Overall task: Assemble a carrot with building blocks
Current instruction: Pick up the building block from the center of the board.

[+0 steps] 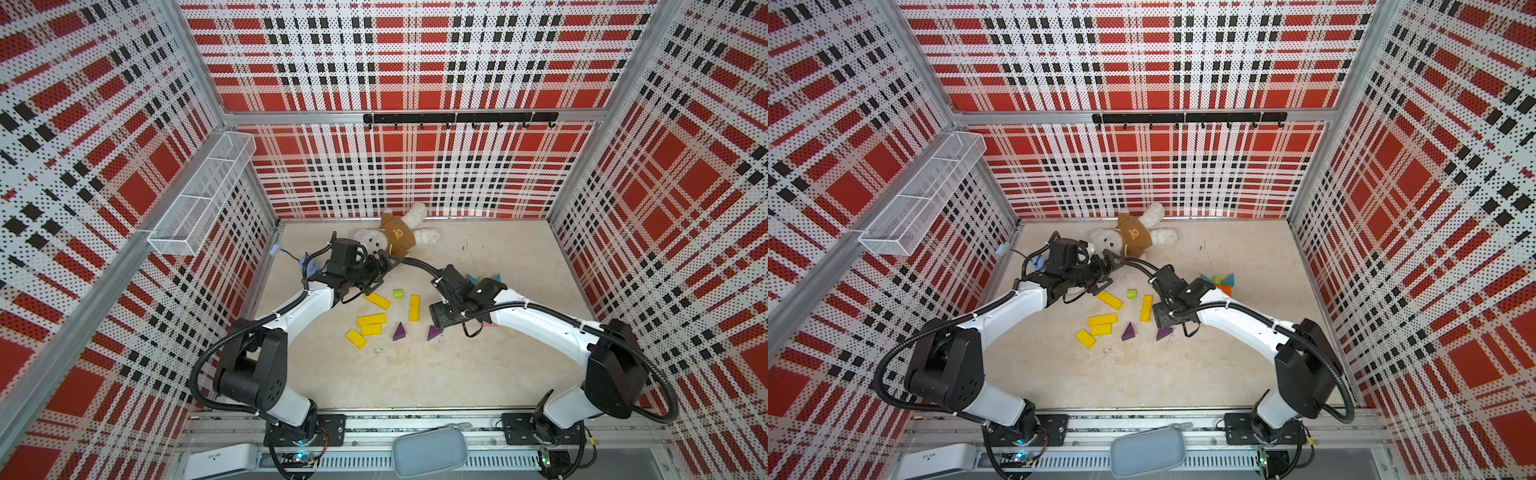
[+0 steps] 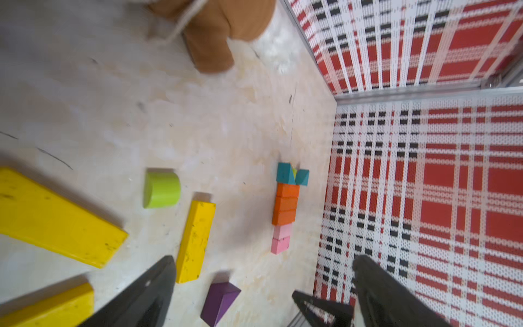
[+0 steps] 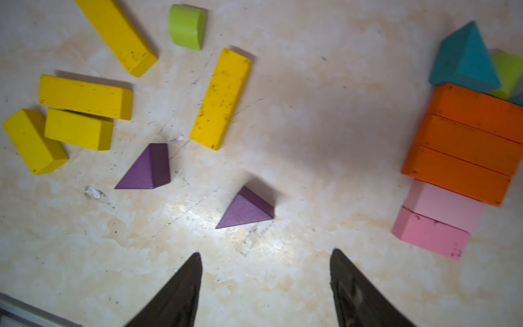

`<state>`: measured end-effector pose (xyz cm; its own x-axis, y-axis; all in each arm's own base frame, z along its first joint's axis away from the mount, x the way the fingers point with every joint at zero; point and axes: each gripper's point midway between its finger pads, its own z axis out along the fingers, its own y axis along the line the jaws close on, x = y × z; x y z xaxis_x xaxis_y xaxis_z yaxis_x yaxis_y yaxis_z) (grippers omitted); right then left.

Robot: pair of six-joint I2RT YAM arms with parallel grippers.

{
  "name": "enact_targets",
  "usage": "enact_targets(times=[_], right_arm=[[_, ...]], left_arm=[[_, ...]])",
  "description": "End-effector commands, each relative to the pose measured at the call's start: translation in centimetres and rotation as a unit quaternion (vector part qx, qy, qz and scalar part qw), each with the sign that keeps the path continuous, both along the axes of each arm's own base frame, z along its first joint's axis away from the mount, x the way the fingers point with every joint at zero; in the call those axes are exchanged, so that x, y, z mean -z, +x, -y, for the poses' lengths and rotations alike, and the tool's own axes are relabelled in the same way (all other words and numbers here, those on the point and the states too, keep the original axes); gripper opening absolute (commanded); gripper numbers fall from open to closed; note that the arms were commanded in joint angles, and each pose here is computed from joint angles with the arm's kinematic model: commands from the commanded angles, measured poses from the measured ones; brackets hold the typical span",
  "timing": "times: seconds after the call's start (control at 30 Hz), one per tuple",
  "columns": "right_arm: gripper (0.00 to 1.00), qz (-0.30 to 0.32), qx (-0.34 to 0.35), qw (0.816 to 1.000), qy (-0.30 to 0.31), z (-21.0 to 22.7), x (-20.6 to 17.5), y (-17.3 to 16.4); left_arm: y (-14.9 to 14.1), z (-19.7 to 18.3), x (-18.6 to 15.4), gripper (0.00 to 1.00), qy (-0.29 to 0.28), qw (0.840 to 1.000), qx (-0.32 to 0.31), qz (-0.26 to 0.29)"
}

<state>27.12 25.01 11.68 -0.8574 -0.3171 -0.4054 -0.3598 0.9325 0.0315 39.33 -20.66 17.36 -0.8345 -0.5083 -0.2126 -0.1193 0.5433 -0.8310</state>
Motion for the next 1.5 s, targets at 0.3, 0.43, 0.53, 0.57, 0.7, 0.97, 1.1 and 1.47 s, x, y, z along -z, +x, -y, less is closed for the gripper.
enact_targets(times=[0.3,0.43,0.53,0.57,0.7,0.97,1.1,1.47], right_arm=[[0.82,-0.036,-0.013,0.996,-0.075,-1.3,5.2,-0.5],[0.84,-0.044,-0.003,0.997,-0.069,-1.8,6.3,-0.5],[0.85,-0.042,0.002,0.996,-0.074,-1.7,6.6,-0.4],[0.85,-0.043,0.003,0.996,-0.074,-1.6,6.7,-0.5],[0.83,-0.048,0.009,0.995,-0.091,-0.8,7.3,-0.7],[0.77,-0.054,0.021,0.993,-0.099,0.8,7.6,-2.0],[0.72,-0.056,0.028,0.992,-0.11,2.0,7.6,-2.4],[0.56,-0.056,0.038,0.993,-0.097,4.2,6.3,-2.0]], left_arm=[[0.0,-0.2,-0.8,0.99,-0.011,1.0,-0.006,0.008],[0.0,0.0,-0.8,1.0,-0.011,1.0,-0.004,0.007],[0.0,0.1,-0.9,0.99,-0.013,1.0,-0.002,0.009],[0.0,0.1,-0.9,1.0,-0.013,1.0,-0.001,0.01],[0.0,0.2,-1.1,1.0,-0.016,1.0,0.002,0.012],[-0.9,1.8,-1.2,1.0,-0.016,0.999,0.023,0.014],[-1.0,2.1,-1.2,0.99,-0.015,0.999,0.026,0.015],[-1.2,2.5,-0.9,1.0,-0.011,0.999,0.032,0.014]])
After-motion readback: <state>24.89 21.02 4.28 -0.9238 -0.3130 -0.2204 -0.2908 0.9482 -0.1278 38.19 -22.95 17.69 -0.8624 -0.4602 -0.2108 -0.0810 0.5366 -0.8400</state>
